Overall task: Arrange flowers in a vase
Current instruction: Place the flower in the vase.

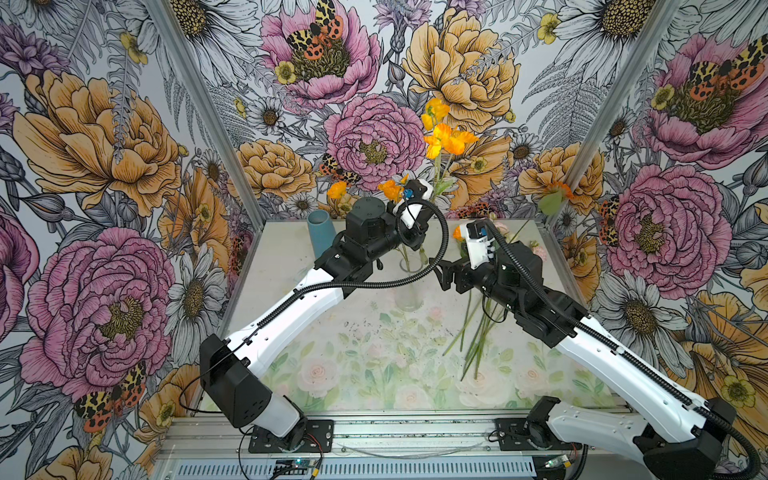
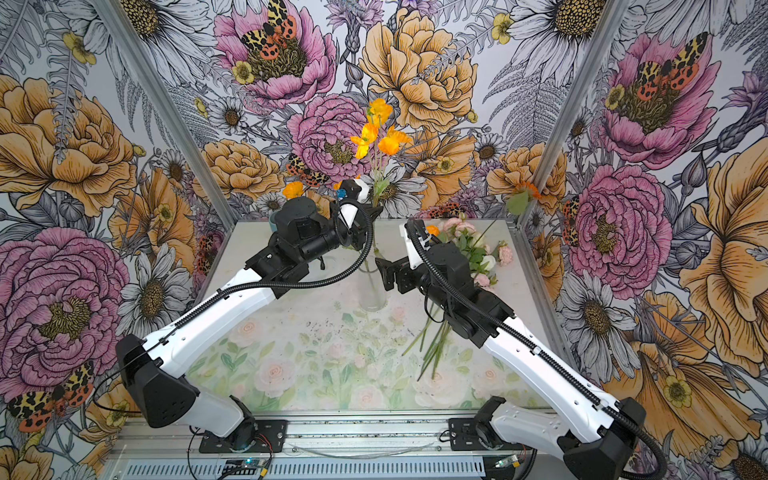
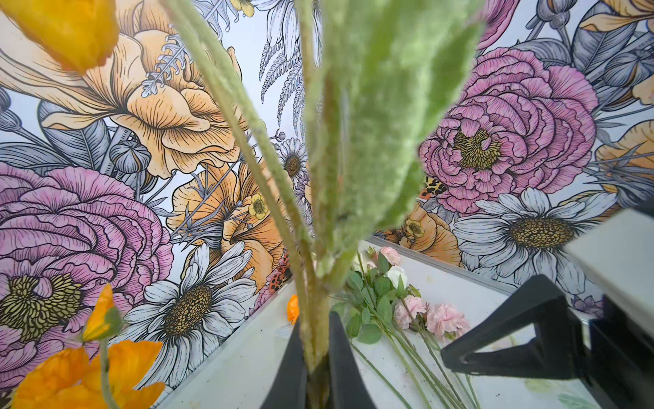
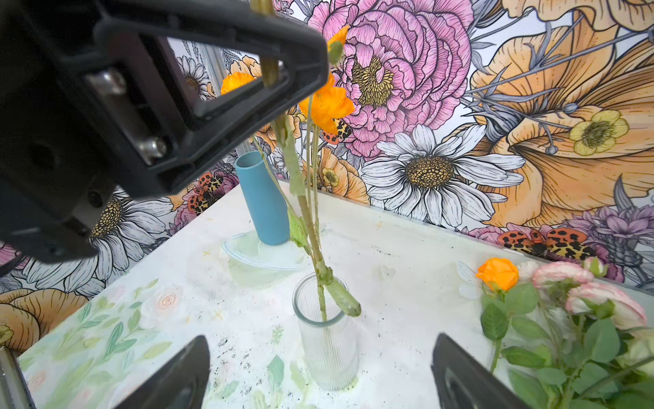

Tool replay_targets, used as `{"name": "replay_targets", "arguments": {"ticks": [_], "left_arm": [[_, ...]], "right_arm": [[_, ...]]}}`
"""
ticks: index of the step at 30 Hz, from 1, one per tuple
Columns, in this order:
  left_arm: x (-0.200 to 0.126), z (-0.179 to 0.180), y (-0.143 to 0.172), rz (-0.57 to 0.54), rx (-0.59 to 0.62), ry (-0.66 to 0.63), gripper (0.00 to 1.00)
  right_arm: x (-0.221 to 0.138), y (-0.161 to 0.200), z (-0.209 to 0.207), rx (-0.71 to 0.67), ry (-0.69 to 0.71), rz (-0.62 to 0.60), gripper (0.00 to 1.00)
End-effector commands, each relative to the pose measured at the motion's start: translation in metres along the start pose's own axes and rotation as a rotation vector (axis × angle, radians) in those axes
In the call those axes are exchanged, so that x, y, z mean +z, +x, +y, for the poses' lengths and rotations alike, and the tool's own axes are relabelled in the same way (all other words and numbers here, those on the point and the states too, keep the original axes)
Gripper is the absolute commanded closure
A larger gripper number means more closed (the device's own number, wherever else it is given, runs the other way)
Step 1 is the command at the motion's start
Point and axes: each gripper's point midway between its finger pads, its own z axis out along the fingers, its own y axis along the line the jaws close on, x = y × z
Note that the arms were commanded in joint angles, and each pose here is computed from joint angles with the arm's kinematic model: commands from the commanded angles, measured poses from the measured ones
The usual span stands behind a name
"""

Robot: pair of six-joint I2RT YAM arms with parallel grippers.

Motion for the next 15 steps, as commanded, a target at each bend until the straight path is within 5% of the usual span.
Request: {"name": "replay_targets", "arguments": {"ticks": [1, 8, 15], "left_arm": [[-0.006, 0.007, 0.008, 0.03, 0.045, -0.05, 0.99], [-0.025, 0.019, -0.019, -0.024, 0.04, -0.1, 0.99], [-0.031, 0.019, -0.009, -0.021, -0.002, -0.109, 0.99]], "right_arm": [[-0.001, 0.0, 0.002, 0.019, -0.018, -0.004, 0.02], [0.0, 0.003, 0.001, 0.022, -0.014, 0.003, 0.02], [0.007, 0.008, 0.006, 0.028, -0.044, 0.026, 0.03]]}}
